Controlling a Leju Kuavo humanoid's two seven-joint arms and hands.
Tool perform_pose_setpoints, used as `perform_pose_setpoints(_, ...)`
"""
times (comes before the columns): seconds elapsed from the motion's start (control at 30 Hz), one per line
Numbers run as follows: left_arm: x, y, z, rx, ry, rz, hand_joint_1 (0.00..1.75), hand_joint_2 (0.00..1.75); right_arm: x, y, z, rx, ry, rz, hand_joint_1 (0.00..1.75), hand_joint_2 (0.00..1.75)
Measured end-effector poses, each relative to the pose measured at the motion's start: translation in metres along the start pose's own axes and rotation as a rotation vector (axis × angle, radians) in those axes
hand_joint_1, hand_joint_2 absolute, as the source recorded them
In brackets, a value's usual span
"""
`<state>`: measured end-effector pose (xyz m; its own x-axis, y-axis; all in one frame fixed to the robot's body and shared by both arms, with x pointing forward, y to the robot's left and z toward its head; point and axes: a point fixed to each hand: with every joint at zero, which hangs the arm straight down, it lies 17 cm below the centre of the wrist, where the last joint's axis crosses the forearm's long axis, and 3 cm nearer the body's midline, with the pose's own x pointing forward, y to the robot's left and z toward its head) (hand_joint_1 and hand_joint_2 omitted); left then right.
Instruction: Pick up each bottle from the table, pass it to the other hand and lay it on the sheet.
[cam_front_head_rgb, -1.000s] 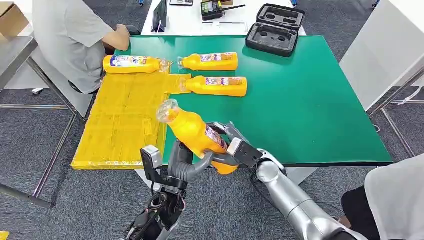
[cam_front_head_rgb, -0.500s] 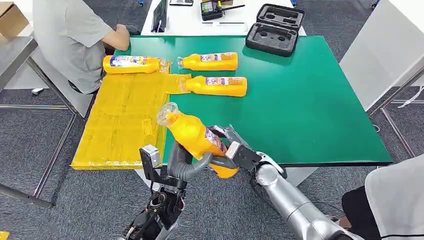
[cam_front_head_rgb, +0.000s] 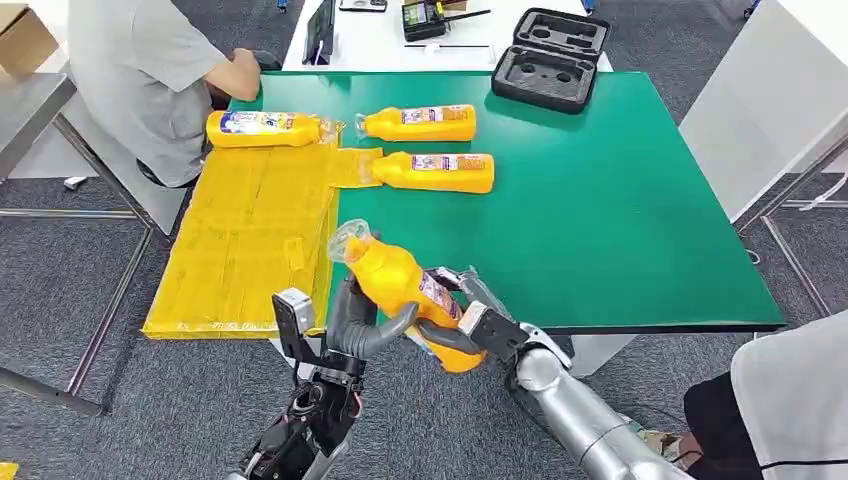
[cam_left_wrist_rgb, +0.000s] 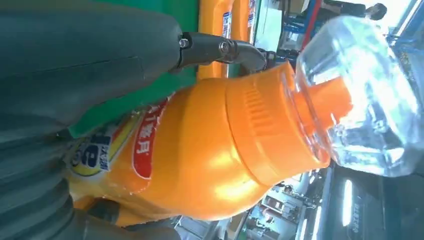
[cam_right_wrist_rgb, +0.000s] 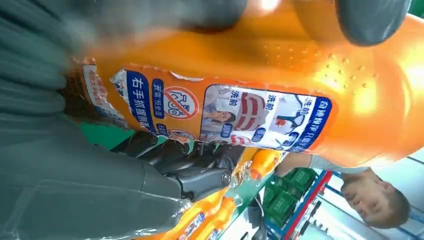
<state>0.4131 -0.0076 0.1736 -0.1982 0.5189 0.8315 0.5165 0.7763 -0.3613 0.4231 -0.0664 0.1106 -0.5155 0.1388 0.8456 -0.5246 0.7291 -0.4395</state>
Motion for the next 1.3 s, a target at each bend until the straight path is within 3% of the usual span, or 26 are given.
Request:
perform_pose_setpoints(0.13,-0.001,-0.005,0.001,-0.025,0.003,-0.008,0.00,1.75,0.001,-0.002,0.004,-0.012,-0.003,-0.002,1.47,1.75)
perform_pose_setpoints(0.8,-0.008,-0.008,0.004,-0.050,0.022,-0.029,0.00,1.75,0.013,-0.021,0.008,-0.061,-0.035,-0.026,1.45,1.75)
perform_pose_setpoints(1.03,-0.009,-0.010,0.003,-0.066,0.026,-0.023,0.00,1.75,0.015,-0.020,0.006,-0.044,-0.040,-0.029,1.34,1.75)
perform_pose_setpoints(1.07,-0.009,-0.010,0.002,-0.068,0.027,-0.022,0.10,1.75,0.016,-0.021,0.005,-0.044,-0.044,-0.028,1.33,1.75)
perform_pose_setpoints(1.1,-0.009,-0.010,0.002,-0.069,0.028,-0.022,0.44,1.75,0.018,-0.022,0.002,-0.043,-0.050,-0.029,1.31,1.75)
perform_pose_setpoints(1.13,-0.010,-0.010,0.001,-0.070,0.029,-0.021,1.40,1.75,0.020,-0.023,0.000,-0.042,-0.055,-0.028,1.20,1.75)
perform_pose_setpoints(1.2,-0.010,-0.011,0.000,-0.072,0.030,-0.010,1.31,1.75,0.023,-0.024,-0.004,-0.041,-0.064,-0.028,1.17,1.75)
perform_pose_setpoints(1.23,-0.010,-0.011,0.000,-0.076,0.030,-0.009,1.48,1.75,0.024,-0.024,-0.006,-0.039,-0.067,-0.030,1.19,1.75)
perform_pose_setpoints(1.3,-0.010,-0.013,0.000,-0.086,0.030,-0.021,1.34,1.75,0.025,-0.023,-0.008,-0.034,-0.068,-0.031,1.22,1.75)
